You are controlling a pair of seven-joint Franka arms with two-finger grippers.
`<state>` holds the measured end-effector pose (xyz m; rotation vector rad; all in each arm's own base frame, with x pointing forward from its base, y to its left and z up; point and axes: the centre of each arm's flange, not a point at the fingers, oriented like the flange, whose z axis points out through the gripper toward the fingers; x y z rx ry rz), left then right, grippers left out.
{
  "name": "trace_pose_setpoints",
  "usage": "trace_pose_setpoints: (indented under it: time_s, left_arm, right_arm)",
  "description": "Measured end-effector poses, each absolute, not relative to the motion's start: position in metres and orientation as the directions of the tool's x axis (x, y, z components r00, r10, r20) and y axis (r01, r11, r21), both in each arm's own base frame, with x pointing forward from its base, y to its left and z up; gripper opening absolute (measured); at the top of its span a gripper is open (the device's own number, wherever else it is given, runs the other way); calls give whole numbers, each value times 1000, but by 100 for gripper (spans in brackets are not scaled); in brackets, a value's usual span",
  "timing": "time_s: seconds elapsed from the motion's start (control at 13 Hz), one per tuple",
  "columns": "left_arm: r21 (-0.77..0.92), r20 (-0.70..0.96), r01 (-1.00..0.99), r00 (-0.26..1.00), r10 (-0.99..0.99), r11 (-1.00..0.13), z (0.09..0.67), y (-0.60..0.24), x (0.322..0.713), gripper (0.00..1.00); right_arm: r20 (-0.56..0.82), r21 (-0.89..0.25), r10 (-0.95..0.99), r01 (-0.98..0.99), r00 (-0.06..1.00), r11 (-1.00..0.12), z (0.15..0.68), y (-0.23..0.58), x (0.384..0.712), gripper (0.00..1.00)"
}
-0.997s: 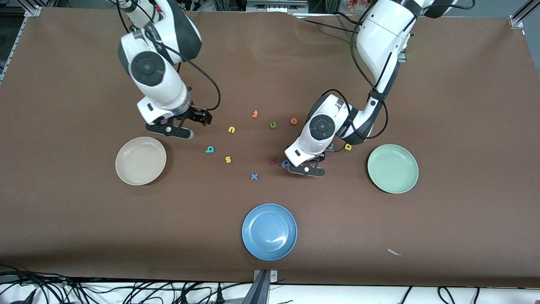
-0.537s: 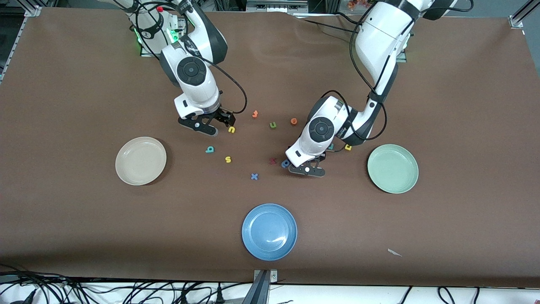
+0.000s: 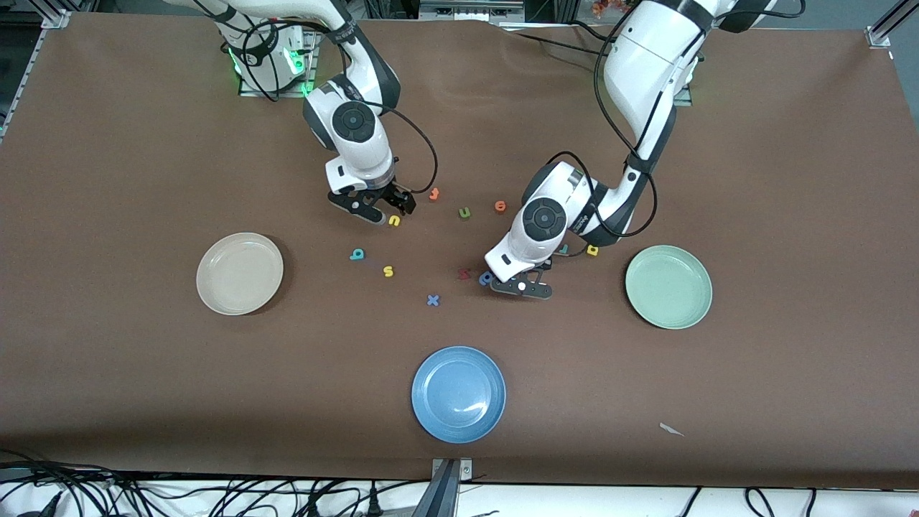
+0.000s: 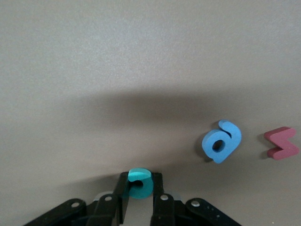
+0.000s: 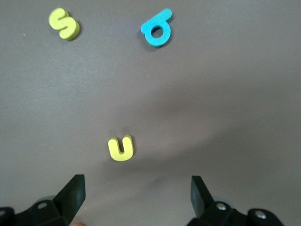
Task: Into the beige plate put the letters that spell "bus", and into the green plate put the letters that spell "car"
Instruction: 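Grasp teal c with the left gripper while the right gripper lowers to u, then drop teal c on the green plate with the left gripper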
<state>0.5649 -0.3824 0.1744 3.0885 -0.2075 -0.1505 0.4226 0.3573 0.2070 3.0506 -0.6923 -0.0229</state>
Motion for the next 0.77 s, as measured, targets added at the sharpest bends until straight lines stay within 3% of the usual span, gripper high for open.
trace_pose_setpoints:
  time_s: [0.46,0.77]
  left_arm:
    - [-25,-117,-76,990,-72,-997,209,-325,599,24]
    - [-109,-189,-118,977,-96,-987,242,-250,621,24]
  right_arm:
    - [1,-7,-439,-439,899,-899,185,354,425,99]
    - [4,-11,-445,-445,895,-895,181,352,429,90]
